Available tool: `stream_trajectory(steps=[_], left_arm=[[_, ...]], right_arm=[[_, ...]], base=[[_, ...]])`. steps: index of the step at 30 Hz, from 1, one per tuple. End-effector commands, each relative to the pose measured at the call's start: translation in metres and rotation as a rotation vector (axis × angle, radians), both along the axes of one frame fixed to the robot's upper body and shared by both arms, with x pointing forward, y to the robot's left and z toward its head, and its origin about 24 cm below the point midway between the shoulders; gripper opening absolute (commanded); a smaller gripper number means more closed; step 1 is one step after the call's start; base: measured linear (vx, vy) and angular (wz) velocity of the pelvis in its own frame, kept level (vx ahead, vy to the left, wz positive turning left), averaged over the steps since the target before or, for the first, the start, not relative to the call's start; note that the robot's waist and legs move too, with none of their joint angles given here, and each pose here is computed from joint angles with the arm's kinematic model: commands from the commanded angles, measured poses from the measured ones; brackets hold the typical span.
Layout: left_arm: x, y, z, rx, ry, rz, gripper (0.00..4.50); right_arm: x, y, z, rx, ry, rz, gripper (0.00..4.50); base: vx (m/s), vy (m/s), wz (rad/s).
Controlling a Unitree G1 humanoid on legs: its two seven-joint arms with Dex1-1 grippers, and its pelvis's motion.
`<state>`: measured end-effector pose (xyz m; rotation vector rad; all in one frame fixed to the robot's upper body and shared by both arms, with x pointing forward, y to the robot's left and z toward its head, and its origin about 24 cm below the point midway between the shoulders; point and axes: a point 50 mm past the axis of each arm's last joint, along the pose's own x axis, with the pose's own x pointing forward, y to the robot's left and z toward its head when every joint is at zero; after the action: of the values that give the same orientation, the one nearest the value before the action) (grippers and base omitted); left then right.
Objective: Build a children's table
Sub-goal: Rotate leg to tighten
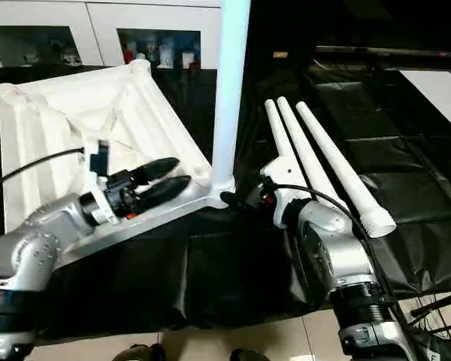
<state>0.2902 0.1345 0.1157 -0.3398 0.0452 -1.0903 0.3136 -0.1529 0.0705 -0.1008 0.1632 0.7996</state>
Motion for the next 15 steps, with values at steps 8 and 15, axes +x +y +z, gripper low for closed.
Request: stream_trajectory(steps=[8,15], left_arm=[[-0.010,-0.023,-0.032,0.466,-0.124,-0.038,4.44],[0.009,-0.027,-0.051,0.622,-0.090,0.066,4.29]], right_arm=[[-0.002,-0.002,0.003,0.002,-0.003,-0.018,4.00],[0.000,-0.001,0.003,-0.034,-0.007,-0.015,4.00]], base=[[0.000,0.000,0.00],[0.000,0.000,0.00]])
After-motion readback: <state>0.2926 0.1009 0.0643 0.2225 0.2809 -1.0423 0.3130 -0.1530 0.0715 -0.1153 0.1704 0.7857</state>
